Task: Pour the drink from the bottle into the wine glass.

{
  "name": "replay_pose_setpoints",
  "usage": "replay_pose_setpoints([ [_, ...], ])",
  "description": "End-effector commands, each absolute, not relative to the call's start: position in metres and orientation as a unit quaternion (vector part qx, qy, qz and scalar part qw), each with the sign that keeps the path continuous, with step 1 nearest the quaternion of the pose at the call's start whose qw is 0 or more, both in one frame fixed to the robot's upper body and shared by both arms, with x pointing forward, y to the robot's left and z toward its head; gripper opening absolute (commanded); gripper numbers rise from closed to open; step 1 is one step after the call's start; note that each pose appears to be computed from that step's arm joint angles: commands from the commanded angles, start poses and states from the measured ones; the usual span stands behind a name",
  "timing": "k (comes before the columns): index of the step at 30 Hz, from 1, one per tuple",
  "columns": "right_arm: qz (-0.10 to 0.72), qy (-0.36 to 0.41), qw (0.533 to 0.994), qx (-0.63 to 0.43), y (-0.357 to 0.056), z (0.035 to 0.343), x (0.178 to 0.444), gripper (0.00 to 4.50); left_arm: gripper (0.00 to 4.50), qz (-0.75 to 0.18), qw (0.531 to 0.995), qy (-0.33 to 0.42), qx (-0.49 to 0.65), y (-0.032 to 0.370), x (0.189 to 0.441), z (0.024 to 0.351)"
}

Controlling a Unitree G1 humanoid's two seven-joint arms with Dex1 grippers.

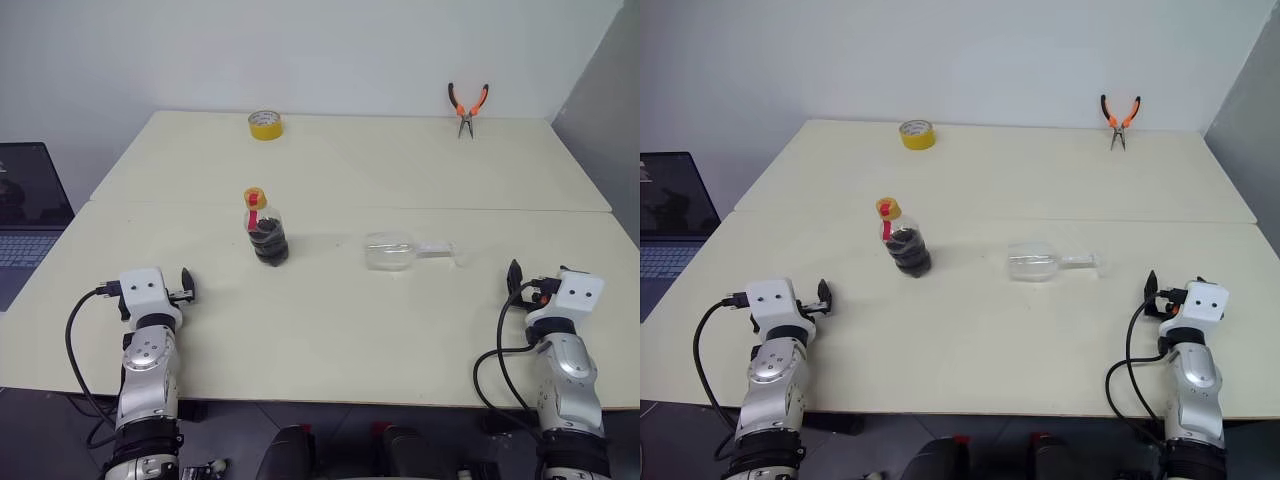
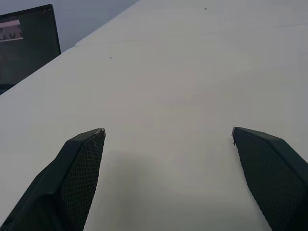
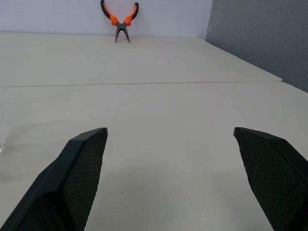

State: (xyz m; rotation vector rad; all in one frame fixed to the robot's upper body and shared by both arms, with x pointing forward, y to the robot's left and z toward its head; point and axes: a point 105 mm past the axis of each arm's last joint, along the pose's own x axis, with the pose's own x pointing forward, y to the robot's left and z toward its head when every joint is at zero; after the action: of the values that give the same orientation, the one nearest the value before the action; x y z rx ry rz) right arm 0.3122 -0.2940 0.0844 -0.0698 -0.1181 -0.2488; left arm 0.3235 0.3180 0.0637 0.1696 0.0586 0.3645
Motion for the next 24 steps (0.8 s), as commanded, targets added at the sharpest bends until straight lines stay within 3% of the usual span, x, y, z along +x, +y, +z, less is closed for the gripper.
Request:
replay_pose_setpoints([
  [1,-0.123,-0.083,0.988,-0.040,-0.293,0.097,0.311,4.50,4.47,0.160,0.981,0.010,0.111,0.310,0.327,0.072],
  [24,-0.112,-0.070,0.991,-0.019,-0.288,0.088,0.310,4.50,4.47,0.118,0.985,0.002,0.126,0.302,0.325,0.074],
])
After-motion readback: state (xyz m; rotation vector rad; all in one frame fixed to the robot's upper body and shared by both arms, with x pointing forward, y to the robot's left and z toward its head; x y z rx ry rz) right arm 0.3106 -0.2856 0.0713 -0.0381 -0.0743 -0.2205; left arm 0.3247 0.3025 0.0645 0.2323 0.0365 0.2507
